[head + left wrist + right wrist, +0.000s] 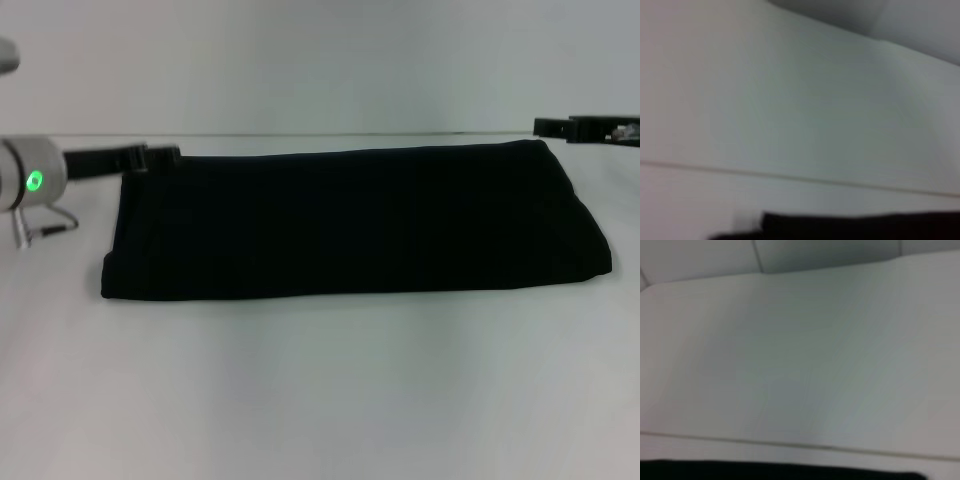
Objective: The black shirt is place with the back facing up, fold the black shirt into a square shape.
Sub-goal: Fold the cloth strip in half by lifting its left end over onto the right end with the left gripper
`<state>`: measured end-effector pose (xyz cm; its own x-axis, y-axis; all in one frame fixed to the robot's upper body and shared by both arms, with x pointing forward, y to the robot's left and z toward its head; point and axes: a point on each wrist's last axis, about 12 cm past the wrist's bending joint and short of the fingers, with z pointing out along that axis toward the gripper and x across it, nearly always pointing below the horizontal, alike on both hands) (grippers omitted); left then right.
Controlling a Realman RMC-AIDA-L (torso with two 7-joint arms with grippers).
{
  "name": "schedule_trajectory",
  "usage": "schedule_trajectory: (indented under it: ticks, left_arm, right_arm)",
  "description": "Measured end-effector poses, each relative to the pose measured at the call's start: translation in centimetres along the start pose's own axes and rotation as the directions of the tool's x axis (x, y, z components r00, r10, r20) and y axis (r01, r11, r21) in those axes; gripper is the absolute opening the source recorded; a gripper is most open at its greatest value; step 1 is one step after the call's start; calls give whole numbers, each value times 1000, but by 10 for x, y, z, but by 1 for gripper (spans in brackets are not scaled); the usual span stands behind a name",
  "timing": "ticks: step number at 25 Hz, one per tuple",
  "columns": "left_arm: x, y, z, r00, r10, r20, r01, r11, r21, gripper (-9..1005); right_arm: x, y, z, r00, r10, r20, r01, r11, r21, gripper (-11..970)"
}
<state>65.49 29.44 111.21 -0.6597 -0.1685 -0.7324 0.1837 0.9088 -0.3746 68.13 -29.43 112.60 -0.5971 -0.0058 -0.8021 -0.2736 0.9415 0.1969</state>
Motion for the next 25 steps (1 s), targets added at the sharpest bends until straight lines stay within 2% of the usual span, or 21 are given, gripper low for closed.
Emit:
schedule_trajectory:
  ticks: [4,5,10,16,21,25]
  left_arm:
    - [18,7,-24,995,-48,-92,57,994,95,694]
    - [18,7,-24,995,-48,-92,57,994,95,721]
    - [32,25,-45,989,-97,-112,107,990,87,858]
    - [51,42,-58,980,-137,-146,147,988,55,853]
    - [58,44,-62,977,-135,-166,147,987,63,852]
    - [61,40,-63,976,-104,-191,125,987,101,853]
  right_arm:
    - [12,-9,-23,996,62,-64,-69,992,-109,690]
    - [12,-9,-23,996,62,-64,-69,992,-109,692]
    - [28,-18,-43,986,112,-125,-135,971,-197,700]
    - [47,-28,-53,976,152,-155,-182,963,-199,703]
    - [53,-33,-56,973,172,-155,-200,962,-185,704]
    - [55,-33,-57,972,174,-156,-201,962,-183,704]
